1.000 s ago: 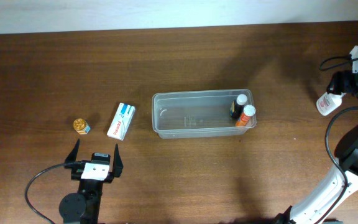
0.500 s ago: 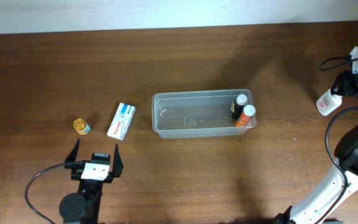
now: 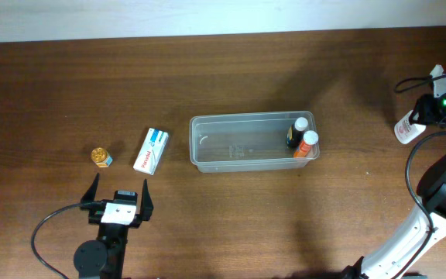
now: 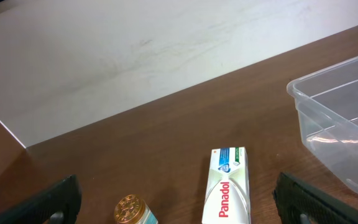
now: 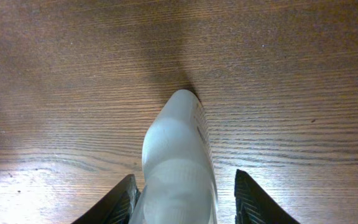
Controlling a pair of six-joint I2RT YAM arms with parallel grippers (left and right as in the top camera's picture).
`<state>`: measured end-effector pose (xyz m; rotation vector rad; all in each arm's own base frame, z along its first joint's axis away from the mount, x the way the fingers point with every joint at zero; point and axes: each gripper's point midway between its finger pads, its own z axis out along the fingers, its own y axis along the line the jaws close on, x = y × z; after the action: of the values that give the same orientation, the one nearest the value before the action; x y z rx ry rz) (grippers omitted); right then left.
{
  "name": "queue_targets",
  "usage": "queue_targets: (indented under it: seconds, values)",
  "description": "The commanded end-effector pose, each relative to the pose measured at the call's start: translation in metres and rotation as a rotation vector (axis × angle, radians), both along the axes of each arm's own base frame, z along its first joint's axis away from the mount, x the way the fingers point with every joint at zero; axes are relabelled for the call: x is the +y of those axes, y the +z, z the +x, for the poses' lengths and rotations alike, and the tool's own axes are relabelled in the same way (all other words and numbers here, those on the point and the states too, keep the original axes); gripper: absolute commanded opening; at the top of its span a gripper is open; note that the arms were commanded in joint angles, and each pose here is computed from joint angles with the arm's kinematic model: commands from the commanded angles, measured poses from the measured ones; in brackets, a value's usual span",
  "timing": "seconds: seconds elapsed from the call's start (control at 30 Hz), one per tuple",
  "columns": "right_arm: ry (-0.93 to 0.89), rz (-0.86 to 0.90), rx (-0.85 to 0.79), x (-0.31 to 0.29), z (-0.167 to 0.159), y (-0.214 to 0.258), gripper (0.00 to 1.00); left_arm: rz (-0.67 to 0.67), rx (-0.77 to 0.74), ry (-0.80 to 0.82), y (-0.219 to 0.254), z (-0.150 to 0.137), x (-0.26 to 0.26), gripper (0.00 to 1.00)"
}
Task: Pack container
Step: 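Lower the right gripper and grasp the white spray bottle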
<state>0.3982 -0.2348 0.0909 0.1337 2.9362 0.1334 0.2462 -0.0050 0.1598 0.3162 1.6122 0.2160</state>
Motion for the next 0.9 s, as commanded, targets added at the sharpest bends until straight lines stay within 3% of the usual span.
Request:
queue_targets:
  seconds: [0.0, 0.47, 0.87]
  values:
    - [0.003, 0.004, 0.016, 0.0011, 0.0000, -0.0086, 0.40, 0.011, -0.003, -0.007, -0.0001, -0.0005, -0.0008, 0.99]
    - [0.000, 0.031, -0.014, 0.0051, 0.0056, -0.0068, 0.34, 0.011, -0.003, -0.007, -0.0001, -0.0005, -0.0008, 0.99]
    - [-0.026, 0.037, -0.016, 0.0051, 0.0064, -0.0053, 0.22, 0.011, -0.003, -0.007, -0.0001, -0.0005, -0.0008, 0.99]
